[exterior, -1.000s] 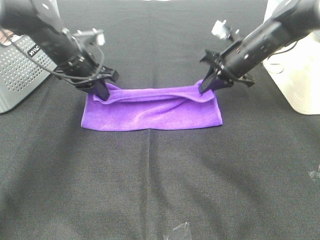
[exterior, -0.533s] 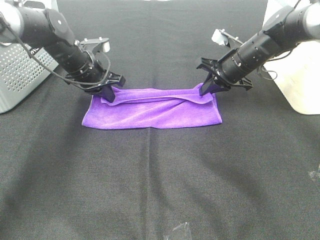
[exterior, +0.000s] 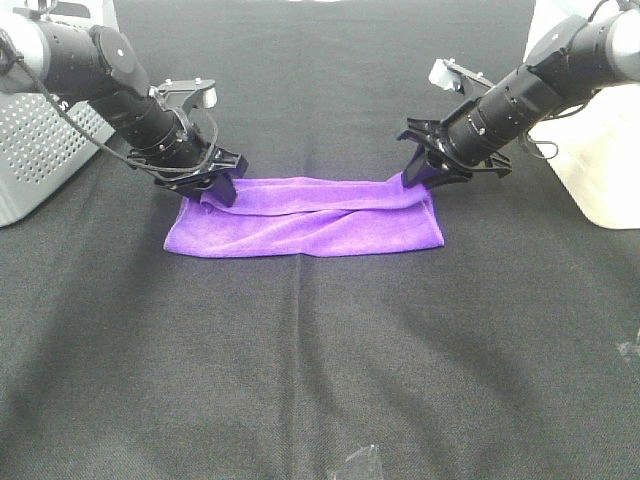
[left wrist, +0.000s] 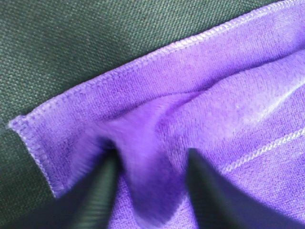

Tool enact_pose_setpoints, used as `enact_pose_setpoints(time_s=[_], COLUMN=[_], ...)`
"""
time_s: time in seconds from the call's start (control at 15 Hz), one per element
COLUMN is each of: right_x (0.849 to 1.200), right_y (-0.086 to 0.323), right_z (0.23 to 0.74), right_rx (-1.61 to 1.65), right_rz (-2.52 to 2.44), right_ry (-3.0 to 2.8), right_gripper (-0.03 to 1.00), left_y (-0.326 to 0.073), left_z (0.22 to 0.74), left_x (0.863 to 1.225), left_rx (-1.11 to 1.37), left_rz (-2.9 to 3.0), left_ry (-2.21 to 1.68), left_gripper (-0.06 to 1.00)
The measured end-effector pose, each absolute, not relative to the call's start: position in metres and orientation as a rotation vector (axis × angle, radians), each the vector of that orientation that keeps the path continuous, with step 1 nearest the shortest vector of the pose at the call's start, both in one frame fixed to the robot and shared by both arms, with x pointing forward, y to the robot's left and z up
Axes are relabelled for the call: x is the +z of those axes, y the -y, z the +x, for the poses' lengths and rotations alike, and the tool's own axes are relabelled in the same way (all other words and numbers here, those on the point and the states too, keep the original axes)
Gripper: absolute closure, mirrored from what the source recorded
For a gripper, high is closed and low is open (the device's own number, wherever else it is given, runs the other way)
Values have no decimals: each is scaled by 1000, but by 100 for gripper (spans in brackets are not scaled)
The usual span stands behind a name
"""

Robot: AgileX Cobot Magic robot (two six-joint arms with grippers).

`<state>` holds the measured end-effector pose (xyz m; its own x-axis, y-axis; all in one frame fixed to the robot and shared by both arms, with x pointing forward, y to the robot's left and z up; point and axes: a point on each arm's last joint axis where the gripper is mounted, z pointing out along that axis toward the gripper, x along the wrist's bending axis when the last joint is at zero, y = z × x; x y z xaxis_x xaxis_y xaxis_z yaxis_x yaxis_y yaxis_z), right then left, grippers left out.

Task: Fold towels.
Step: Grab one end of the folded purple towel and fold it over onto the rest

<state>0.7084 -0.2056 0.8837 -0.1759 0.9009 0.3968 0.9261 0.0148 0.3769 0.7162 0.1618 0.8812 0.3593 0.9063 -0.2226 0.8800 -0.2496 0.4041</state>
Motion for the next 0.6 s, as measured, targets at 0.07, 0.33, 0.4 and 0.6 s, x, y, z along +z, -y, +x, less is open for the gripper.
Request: enact_pose_setpoints(time_s=[0.07, 0.33, 0.4, 0.6], right_x=[882, 881, 886, 928], right_y=[208, 214, 214, 213], right_z=[708, 706, 705, 695], right_rx=[-846, -744, -746, -749], right_rz=[-1996, -2047, -2042, -1971], right_ry=[2231, 2269, 2272, 2308], right_gripper=[57, 35, 34, 33], left_y=[-162, -165, -165, -182], left_z=[716, 720, 722, 720], left_x=[881, 891, 904, 927], left_rx=[77, 103, 103, -7], left_rz=[2163, 2164, 2187, 2254], left_ry=[-1562, -1612, -1618, -1709], left_gripper=[41, 25, 23, 22])
